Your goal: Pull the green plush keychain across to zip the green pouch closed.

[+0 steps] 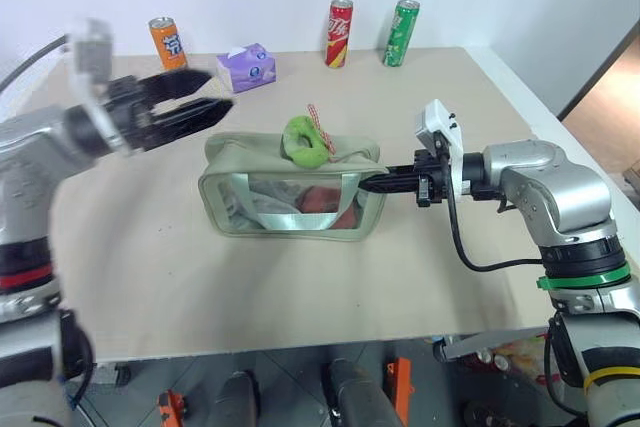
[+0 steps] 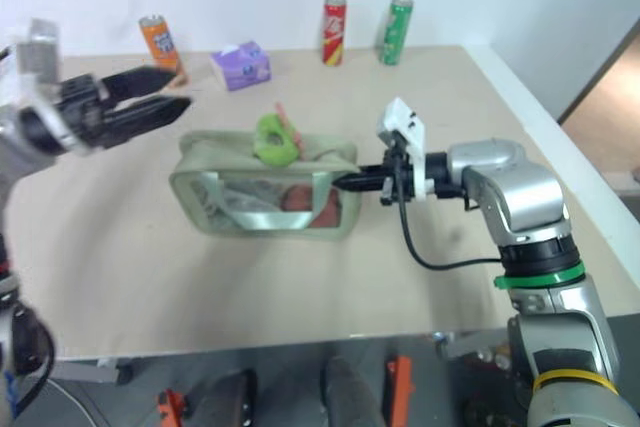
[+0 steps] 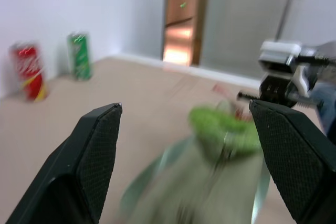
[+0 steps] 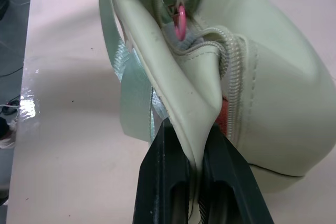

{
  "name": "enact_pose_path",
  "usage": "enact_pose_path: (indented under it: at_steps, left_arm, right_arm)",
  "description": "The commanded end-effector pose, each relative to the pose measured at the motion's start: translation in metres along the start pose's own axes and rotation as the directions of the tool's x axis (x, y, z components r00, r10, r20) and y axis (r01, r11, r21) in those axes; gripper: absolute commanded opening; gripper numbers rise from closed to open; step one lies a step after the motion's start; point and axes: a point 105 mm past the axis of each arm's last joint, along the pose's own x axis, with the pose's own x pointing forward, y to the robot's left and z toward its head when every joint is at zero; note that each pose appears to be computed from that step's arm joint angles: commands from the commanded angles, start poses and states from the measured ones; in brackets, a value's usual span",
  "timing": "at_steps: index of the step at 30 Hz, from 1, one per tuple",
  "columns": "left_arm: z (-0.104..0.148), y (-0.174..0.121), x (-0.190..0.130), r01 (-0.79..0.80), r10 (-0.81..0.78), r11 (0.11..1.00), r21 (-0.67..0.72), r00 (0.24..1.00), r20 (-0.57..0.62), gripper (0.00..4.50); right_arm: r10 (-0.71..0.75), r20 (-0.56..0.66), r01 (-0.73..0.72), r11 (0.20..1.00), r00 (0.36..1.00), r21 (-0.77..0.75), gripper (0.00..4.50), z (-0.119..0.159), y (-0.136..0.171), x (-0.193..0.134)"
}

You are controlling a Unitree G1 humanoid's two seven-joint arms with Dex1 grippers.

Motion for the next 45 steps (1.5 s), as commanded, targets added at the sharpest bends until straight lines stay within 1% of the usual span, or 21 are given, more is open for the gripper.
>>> enact_pose_path:
  at_steps: [1,5,7,11,16,20,25,28,31,32,33,36,42,43,45]
  left_arm:
    - [-0.014,-0.002,-0.027,-0.06,0.065,0.997,0.049,0.992,-0.106,4.02]
    - [-0.063,-0.009,-0.058,-0.064,0.089,0.994,0.086,0.94,-0.329,4.02]
    - [-0.076,-0.007,-0.067,-0.082,0.109,0.993,0.089,0.921,-0.375,4.02]
    - [-0.081,0.001,-0.066,-0.126,0.138,0.99,0.056,0.933,-0.333,4.02]
    - [-0.08,-0.008,-0.05,-0.063,0.063,0.998,0.008,0.957,-0.285,4.02]
    - [-0.086,-0.011,-0.041,-0.025,0.016,0.999,-0.032,0.962,-0.273,4.02]
    - [-0.095,-0.006,-0.029,-0.024,0.006,0.997,-0.072,0.968,-0.251,4.02]
    - [-0.094,0.003,-0.015,-0.041,0.021,0.994,-0.105,0.982,-0.186,4.02]
    - [-0.097,0.003,-0.008,-0.026,0.006,0.993,-0.115,0.986,-0.168,4.02]
    - [-0.098,0.003,-0.005,-0.026,0.007,0.993,-0.114,0.986,-0.165,3.63]
    - [-0.098,0.003,-0.003,-0.025,0.007,0.993,-0.113,0.987,-0.159,3.5]
    - [-0.096,0.005,0.003,-0.036,0.023,0.994,-0.105,0.992,-0.127,2.58]
    - [-0.097,-0.008,0.0,0.023,-0.04,0.99,-0.136,0.991,-0.124,0.38]
    - [-0.097,-0.01,-0.001,0.029,-0.047,0.99,-0.138,0.991,-0.125,0.15]
    - [-0.097,-0.009,-0.002,0.019,-0.038,0.99,-0.14,0.99,-0.135,0.07]
  right_arm:
    - [-0.009,0.025,0.01,0.999,1.0,-0.039,0.0,0.011,0.0,-0.005]
    - [0.003,0.025,-0.002,0.999,1.0,-0.039,0.0,0.011,0.0,-0.002]
    - [0.008,0.027,-0.007,0.999,1.0,-0.041,0.0,0.012,0.0,0.0]
    - [0.016,0.028,-0.015,0.999,0.999,-0.045,0.0,0.013,-0.001,0.002]
    - [0.018,0.027,-0.017,0.999,0.999,-0.05,0.0,0.015,0.0,0.002]
    - [0.017,0.027,-0.016,0.998,0.999,-0.054,0.0,0.016,0.0,0.0]
    - [0.013,0.023,-0.012,0.998,1.0,-0.057,0.0,0.016,-0.001,-0.001]
    - [0.012,0.022,-0.011,0.998,1.0,-0.058,0.0,0.016,-0.001,-0.001]
    - [0.012,0.021,-0.011,0.998,1.0,-0.06,0.0,0.017,0.0,-0.002]
    - [0.012,0.02,-0.011,0.998,1.0,-0.061,0.0,0.017,0.0,-0.002]
    - [0.012,0.02,-0.011,0.998,1.0,-0.061,0.0,0.017,0.0,-0.002]
    - [0.01,0.014,-0.01,0.998,1.0,-0.062,0.0,0.017,0.0,-0.003]
    - [0.006,0.014,-0.005,0.998,1.0,-0.061,0.0,0.017,-0.001,-0.004]
    - [0.006,0.015,-0.005,0.998,1.0,-0.061,0.0,0.016,-0.001,-0.004]
    - [0.006,0.015,-0.005,0.998,1.0,-0.061,0.0,0.016,-0.001,-0.004]
